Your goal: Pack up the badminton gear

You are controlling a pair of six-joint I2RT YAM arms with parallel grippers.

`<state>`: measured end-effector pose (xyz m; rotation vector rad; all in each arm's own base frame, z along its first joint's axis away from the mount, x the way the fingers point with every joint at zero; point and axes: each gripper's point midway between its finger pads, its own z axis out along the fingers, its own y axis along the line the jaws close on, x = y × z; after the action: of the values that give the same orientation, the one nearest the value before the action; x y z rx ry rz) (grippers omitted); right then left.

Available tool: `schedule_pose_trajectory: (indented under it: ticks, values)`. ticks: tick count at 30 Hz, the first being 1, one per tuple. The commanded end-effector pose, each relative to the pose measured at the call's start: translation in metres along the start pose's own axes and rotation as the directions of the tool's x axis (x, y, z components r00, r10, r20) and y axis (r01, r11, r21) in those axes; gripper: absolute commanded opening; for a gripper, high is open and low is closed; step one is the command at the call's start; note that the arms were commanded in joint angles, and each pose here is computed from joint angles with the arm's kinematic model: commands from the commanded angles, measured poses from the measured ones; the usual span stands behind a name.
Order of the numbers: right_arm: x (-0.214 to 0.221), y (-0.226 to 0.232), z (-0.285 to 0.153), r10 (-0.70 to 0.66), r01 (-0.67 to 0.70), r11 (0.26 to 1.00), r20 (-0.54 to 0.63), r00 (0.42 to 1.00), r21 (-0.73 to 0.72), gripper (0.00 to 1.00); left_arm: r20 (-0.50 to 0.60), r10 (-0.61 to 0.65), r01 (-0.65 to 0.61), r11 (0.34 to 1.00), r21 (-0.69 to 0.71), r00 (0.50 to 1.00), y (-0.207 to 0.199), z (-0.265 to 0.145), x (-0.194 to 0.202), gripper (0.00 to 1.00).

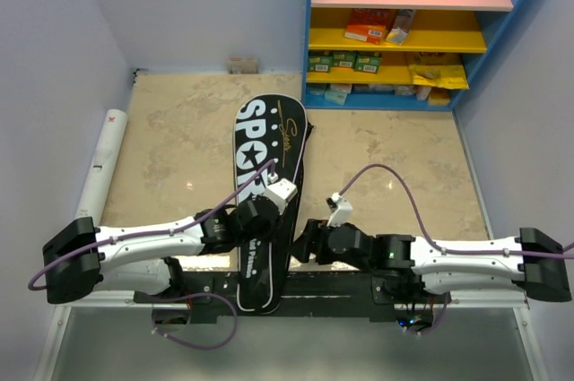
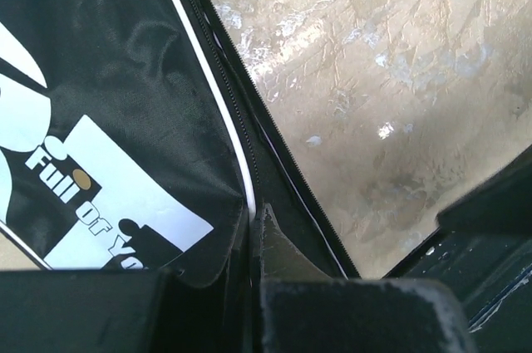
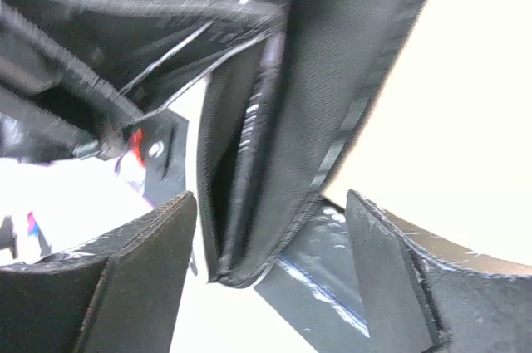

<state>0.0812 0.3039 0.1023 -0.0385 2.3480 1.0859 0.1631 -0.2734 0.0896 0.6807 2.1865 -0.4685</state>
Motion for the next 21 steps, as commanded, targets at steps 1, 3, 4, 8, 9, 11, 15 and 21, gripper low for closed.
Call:
schedule_pose_trajectory:
  ticks: [1,3,4,8,9,11,15,21]
  values:
    - [-0.020,-0.070,-0.018,-0.042,0.007,0.953,0.109,0.993,0.302,0.78,0.045,-0.008,0.003,0.994,0.105,0.999,-0.025,0.006,-0.011,0.05]
    - [-0.034,-0.076,-0.018,-0.054,-0.007,0.931,0.159,0.986,0.364,0.79,0.031,-0.001,-0.003,0.991,0.137,1.000,-0.031,0.009,-0.007,0.28]
    - [-0.041,-0.075,-0.018,-0.062,-0.010,0.922,0.171,0.983,0.388,0.79,0.040,-0.005,-0.001,0.988,0.152,0.999,-0.034,0.009,-0.009,0.36]
    - [-0.069,-0.091,-0.004,-0.082,-0.041,0.874,0.229,0.970,0.484,0.79,0.066,-0.019,0.003,0.974,0.226,0.998,-0.047,0.009,-0.012,0.62]
    - [-0.076,-0.090,0.004,-0.094,-0.034,0.877,0.240,0.966,0.480,0.79,0.068,-0.021,0.003,0.967,0.254,0.997,-0.051,0.006,-0.012,0.76]
    - [-0.097,-0.094,0.010,-0.087,-0.066,0.875,0.290,0.953,0.480,0.79,0.073,-0.027,0.006,0.959,0.283,0.997,-0.055,0.004,-0.010,0.97]
    - [-0.139,-0.094,0.018,-0.082,-0.103,0.894,0.385,0.919,0.436,0.80,0.077,-0.052,0.027,0.953,0.302,0.996,-0.053,0.000,-0.002,1.00]
    - [-0.210,-0.094,0.035,-0.037,-0.130,0.942,0.480,0.876,0.311,0.79,0.036,-0.061,0.048,0.955,0.291,0.997,-0.046,0.011,0.029,1.00]
